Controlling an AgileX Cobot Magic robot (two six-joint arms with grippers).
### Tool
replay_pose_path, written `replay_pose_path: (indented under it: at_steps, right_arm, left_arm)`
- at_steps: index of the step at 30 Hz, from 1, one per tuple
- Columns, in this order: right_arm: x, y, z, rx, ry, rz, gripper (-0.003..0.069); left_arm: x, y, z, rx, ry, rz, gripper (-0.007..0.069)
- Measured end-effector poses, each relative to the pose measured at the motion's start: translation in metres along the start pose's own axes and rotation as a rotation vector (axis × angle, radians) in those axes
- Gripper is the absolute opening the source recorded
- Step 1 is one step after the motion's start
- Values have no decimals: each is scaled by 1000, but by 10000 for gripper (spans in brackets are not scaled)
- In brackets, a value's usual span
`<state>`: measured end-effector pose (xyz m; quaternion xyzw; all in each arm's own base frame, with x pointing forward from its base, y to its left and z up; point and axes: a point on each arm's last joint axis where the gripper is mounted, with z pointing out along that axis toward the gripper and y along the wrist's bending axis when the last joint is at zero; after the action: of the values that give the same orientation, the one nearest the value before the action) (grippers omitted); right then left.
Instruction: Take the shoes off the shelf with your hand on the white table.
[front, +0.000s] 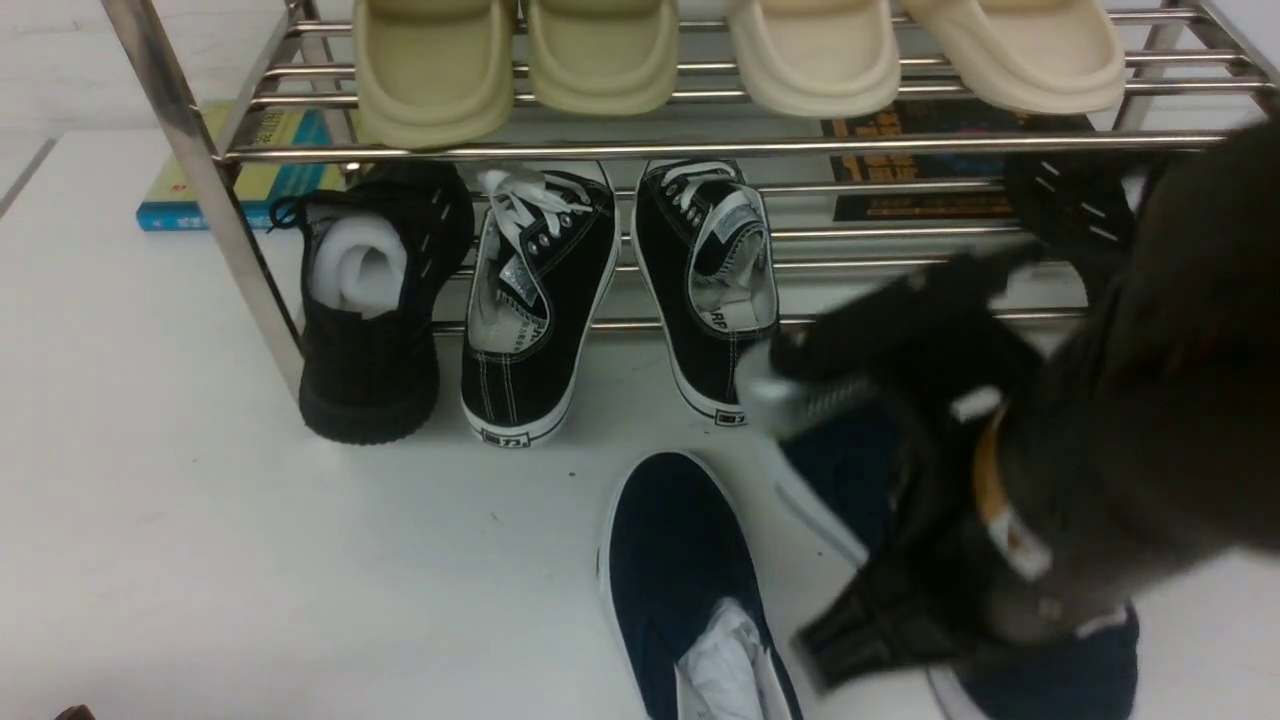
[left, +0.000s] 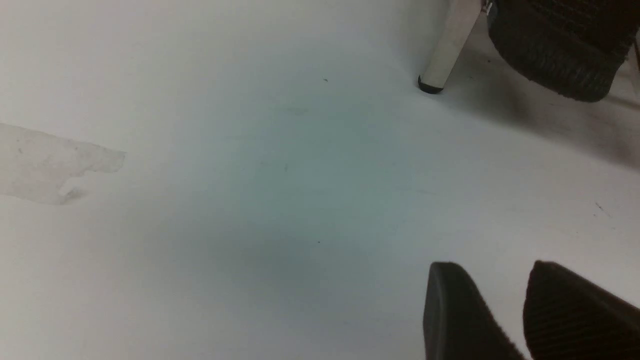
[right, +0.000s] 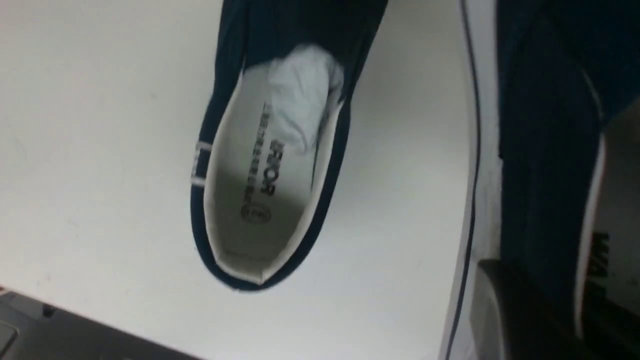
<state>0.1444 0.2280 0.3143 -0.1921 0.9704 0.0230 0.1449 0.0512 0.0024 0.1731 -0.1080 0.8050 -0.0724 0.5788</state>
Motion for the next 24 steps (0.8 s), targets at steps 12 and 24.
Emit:
replay_pose_path:
  at_steps: [12, 24]
  right_arm:
    - [25, -8, 55, 89, -52, 72, 18]
    - [-4, -18, 96, 95, -127, 107, 19]
  left_arm:
    - [0, 0, 0, 0, 0, 0, 242]
    - [0, 0, 0, 0, 0, 1, 242]
